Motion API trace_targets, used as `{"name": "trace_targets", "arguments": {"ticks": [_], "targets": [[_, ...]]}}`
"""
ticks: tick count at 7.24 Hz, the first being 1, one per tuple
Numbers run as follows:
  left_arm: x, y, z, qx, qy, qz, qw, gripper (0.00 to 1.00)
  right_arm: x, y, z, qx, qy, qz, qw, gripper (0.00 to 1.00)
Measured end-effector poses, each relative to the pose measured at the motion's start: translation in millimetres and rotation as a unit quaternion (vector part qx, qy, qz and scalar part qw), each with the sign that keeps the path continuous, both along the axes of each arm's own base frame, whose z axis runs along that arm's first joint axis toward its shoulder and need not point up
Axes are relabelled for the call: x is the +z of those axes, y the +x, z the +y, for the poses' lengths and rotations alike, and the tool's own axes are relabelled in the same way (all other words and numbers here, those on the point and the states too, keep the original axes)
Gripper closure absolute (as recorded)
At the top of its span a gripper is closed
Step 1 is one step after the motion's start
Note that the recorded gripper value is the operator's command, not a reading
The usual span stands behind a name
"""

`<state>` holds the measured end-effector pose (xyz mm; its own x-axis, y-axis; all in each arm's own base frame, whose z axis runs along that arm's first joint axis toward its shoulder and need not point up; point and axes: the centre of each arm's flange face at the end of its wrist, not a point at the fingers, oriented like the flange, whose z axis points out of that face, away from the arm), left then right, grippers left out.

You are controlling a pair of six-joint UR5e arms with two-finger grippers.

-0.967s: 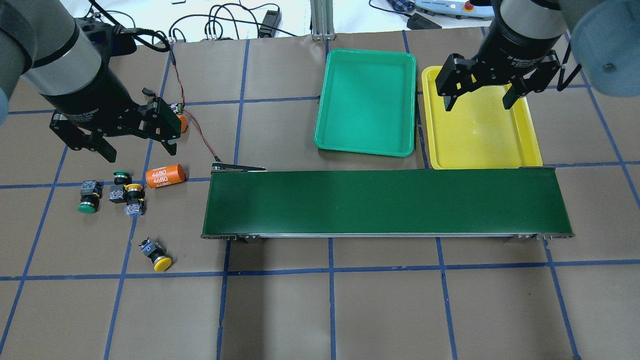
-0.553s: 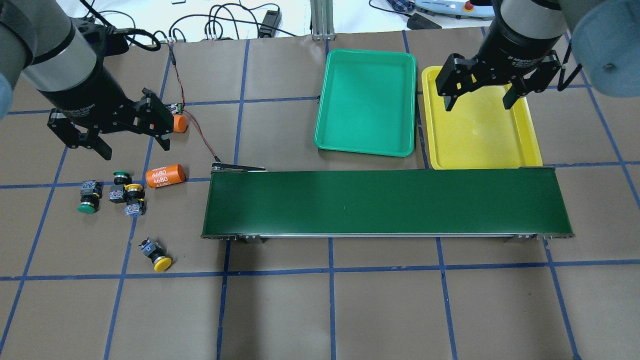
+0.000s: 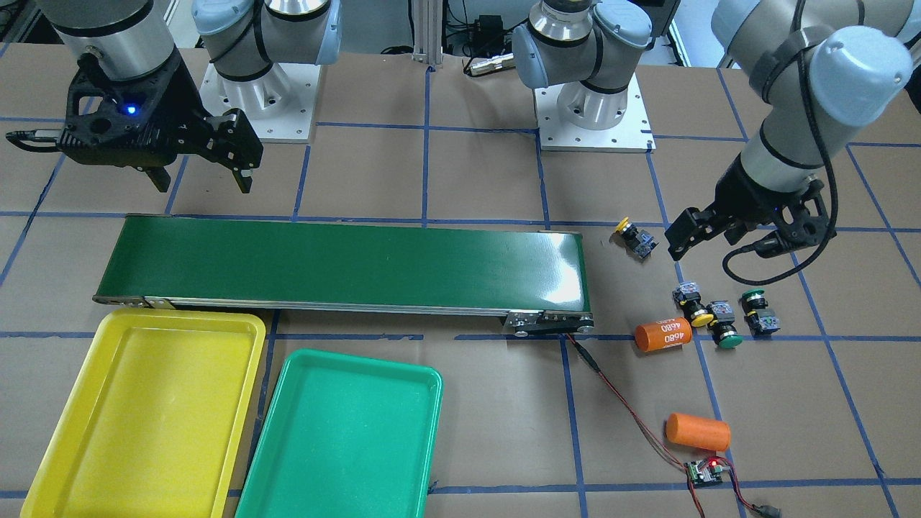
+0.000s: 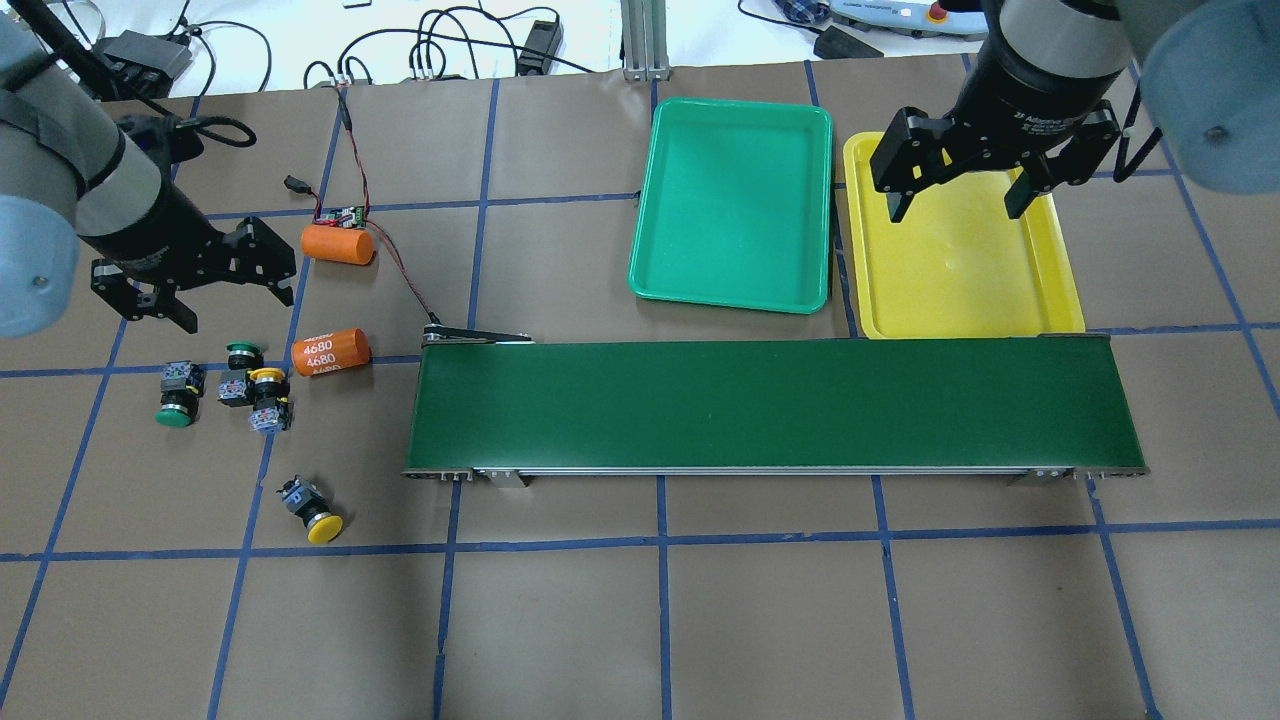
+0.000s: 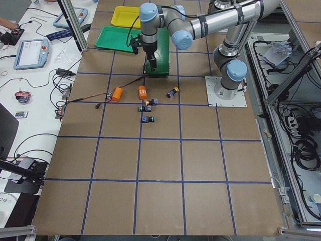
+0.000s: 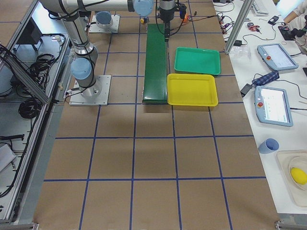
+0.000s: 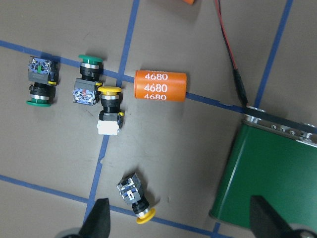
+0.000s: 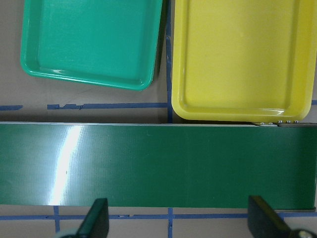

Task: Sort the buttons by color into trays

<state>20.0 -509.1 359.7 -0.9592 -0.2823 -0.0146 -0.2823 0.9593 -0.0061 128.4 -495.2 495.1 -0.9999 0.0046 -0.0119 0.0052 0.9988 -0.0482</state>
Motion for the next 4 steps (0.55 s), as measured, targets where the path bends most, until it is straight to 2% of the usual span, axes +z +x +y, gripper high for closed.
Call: {"name": "trace_targets", "arguments": {"ticks": [4], "targets": [[-95, 14, -36, -0.002, -0.001, 0.0, 1.0, 0.0, 1, 1, 1, 0.002, 0.0, 0.0, 1.0, 0.0]]}}
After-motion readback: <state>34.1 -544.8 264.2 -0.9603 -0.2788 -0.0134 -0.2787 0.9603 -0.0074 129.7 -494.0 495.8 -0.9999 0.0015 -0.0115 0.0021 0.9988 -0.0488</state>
